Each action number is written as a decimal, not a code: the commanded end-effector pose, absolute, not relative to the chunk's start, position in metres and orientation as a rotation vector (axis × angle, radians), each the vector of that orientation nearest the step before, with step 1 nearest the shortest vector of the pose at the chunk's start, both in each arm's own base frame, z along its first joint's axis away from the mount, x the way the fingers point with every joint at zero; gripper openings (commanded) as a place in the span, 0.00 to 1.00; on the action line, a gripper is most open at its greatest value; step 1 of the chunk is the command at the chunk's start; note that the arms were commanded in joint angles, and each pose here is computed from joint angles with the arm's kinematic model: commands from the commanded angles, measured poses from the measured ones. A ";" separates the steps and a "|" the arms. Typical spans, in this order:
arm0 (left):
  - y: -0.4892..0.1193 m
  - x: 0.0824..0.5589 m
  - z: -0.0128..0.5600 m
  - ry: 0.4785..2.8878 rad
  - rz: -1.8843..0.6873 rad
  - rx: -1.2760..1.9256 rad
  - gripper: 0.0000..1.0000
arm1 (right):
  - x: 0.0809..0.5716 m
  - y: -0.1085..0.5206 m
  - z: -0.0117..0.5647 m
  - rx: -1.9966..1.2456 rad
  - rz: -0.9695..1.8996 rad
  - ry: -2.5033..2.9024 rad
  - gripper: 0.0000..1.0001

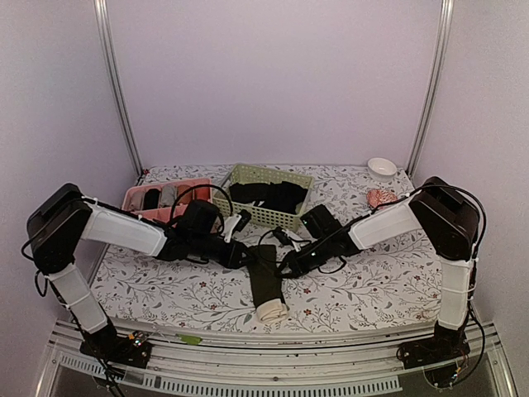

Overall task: Roll the underwear
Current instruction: Adjust the underwear at the center of the board, then pick up the underwear from the center of the board.

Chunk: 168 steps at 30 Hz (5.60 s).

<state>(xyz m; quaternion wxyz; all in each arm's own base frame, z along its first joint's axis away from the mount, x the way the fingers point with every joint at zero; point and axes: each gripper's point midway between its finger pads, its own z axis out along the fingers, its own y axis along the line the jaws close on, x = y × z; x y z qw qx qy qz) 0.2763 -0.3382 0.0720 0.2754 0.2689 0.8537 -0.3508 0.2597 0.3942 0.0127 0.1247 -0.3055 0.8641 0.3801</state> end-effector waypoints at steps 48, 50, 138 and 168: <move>-0.426 0.165 0.103 2.067 -1.462 0.733 0.94 | 0.254 0.355 -0.040 -0.604 1.117 2.712 0.00; -0.431 0.166 0.096 2.085 -1.469 0.741 0.96 | 0.254 0.355 -0.039 -0.604 1.119 2.712 0.00; -0.389 0.109 0.048 1.592 -0.510 1.624 0.76 | 0.176 0.383 -0.004 -0.785 1.740 2.551 0.00; -0.382 0.111 0.026 1.628 -0.401 1.754 0.08 | 0.180 0.368 -0.026 -0.785 1.432 2.725 0.00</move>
